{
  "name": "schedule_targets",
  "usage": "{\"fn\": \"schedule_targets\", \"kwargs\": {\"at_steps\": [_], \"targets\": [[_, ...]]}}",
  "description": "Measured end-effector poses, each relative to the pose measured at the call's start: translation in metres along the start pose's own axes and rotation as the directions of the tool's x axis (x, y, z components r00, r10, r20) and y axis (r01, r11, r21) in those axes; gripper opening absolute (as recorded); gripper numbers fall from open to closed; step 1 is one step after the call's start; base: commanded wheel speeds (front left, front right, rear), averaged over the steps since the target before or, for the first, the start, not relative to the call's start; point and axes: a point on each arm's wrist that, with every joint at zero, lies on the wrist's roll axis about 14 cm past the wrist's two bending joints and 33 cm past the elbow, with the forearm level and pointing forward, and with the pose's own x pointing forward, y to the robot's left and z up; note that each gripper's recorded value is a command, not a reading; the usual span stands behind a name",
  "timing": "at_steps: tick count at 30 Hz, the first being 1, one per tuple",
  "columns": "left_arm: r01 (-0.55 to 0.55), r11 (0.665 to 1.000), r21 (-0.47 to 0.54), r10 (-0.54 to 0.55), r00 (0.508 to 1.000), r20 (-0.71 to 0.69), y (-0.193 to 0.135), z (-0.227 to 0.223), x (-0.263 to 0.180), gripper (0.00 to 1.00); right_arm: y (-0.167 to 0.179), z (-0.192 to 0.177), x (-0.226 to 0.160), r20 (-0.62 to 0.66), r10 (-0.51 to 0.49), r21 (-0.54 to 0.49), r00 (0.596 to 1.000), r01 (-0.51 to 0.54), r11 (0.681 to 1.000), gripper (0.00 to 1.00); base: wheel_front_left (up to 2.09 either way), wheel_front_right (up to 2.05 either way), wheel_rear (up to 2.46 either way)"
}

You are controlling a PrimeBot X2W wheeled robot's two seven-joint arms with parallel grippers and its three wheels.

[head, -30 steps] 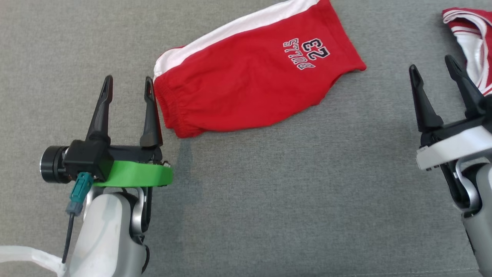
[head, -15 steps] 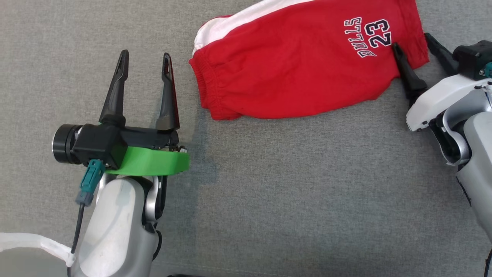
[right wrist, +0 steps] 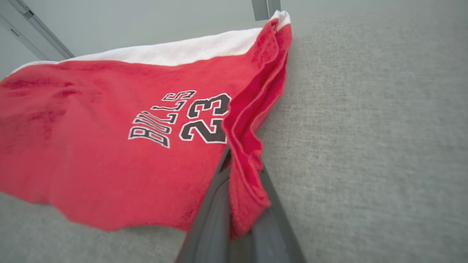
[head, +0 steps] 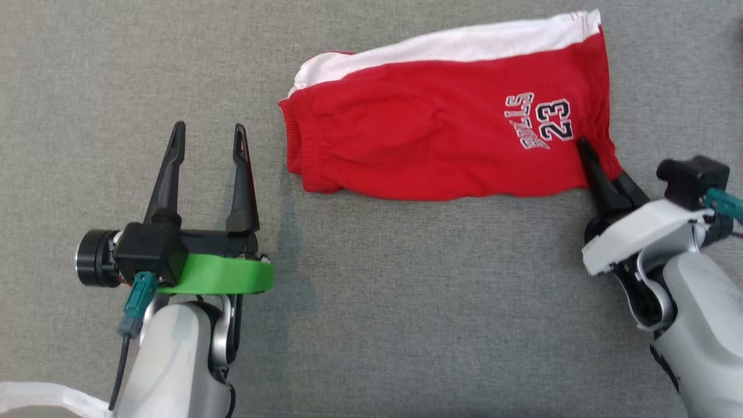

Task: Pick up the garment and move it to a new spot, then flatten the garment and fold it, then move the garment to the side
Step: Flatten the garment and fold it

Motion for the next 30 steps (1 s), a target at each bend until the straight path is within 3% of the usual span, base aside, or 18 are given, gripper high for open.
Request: {"fn": "schedule_targets", "kwargs": {"at_steps": [8, 18, 21, 24, 30], "targets": [[0.034, 0.999, -0.017, -0.033, 0.999, 0.003, -0.012, 0.009, -0.021, 1.0, -0.033, -0.013, -0.067, -0.012, -0.165, 0.056, 0.986, 0.165, 0.985, 0.0, 0.0, 0.0, 0.0], [0.056, 0.998, -0.025, -0.055, 0.998, 0.03, -0.021, 0.022, -0.031, 1.0, -0.039, -0.003, -0.092, -0.014, -0.208, 0.021, 0.978, 0.209, 0.978, 0.0, 0.0, 0.0, 0.0], [0.058, 0.998, -0.024, -0.057, 0.998, 0.033, -0.022, 0.024, -0.033, 1.0, -0.027, 0.018, -0.079, 0.017, -0.156, -0.037, 0.988, 0.157, 0.987, 0.0, 0.0, 0.0, 0.0], [0.057, 0.998, -0.023, -0.056, 0.998, 0.035, -0.021, 0.025, -0.034, 1.0, 0.01, 0.056, -0.054, 0.078, -0.038, -0.117, 0.996, 0.047, 0.992, 0.0, 0.0, 0.0, 0.0], [0.045, 0.999, -0.021, -0.044, 0.998, 0.046, -0.016, 0.031, -0.037, 1.0, 0.126, 0.083, -0.022, 0.073, 0.266, -0.192, 0.961, -0.248, 0.95, 0.0, 0.0, 0.0, 0.0]]}}
